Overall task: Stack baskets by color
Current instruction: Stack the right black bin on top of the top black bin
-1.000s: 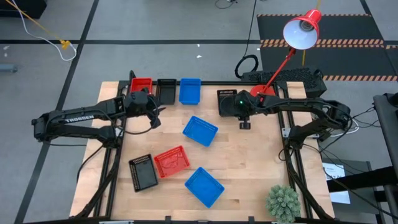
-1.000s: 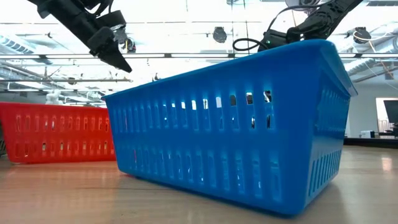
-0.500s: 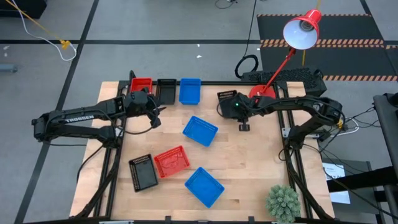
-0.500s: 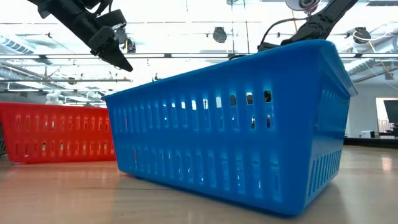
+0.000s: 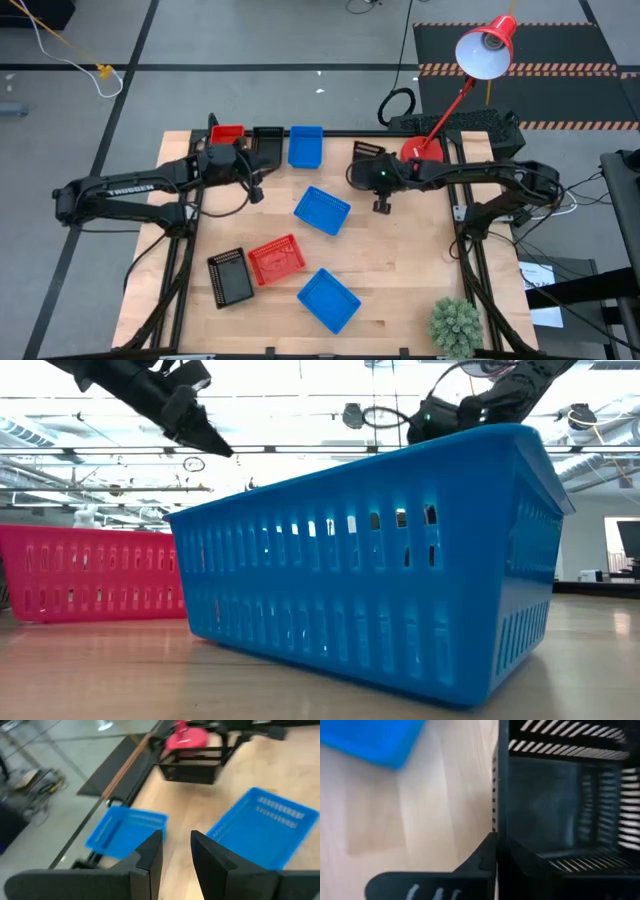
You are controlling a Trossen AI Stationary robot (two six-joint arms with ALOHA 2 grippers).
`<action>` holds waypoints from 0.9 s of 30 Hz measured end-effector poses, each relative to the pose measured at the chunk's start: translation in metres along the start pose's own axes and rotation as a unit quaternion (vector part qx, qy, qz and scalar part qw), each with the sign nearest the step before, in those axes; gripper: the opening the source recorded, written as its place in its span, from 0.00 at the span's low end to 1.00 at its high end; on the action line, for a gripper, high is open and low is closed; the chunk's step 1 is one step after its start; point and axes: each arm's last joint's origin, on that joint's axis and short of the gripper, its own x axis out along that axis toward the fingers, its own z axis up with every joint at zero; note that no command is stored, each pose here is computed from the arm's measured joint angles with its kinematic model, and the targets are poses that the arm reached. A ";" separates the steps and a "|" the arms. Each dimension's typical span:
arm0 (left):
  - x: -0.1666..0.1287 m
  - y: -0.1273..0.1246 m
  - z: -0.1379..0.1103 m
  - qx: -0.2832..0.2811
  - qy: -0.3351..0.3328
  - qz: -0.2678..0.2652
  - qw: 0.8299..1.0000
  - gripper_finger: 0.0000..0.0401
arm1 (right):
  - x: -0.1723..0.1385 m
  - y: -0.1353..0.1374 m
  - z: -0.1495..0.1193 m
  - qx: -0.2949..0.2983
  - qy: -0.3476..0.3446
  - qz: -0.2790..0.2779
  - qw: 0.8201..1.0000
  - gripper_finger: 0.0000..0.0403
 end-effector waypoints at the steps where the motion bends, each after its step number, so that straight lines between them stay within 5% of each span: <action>1: 0.002 -0.003 0.001 0.010 -0.006 -0.011 1.000 0.26 | 0.000 0.004 0.003 0.004 -0.011 0.002 1.000 0.01; 9: 0.032 -0.029 0.011 0.063 -0.052 -0.049 0.995 0.29 | -0.005 0.036 0.019 -0.005 -0.067 -0.021 0.998 0.00; 18: 0.062 -0.048 0.034 0.067 -0.038 -0.086 0.993 0.59 | -0.013 0.052 0.030 -0.008 -0.091 -0.020 0.996 0.01; 27: 0.095 -0.075 0.055 0.209 -0.116 -0.057 0.969 0.68 | -0.015 0.057 0.033 -0.033 -0.097 -0.049 0.994 0.00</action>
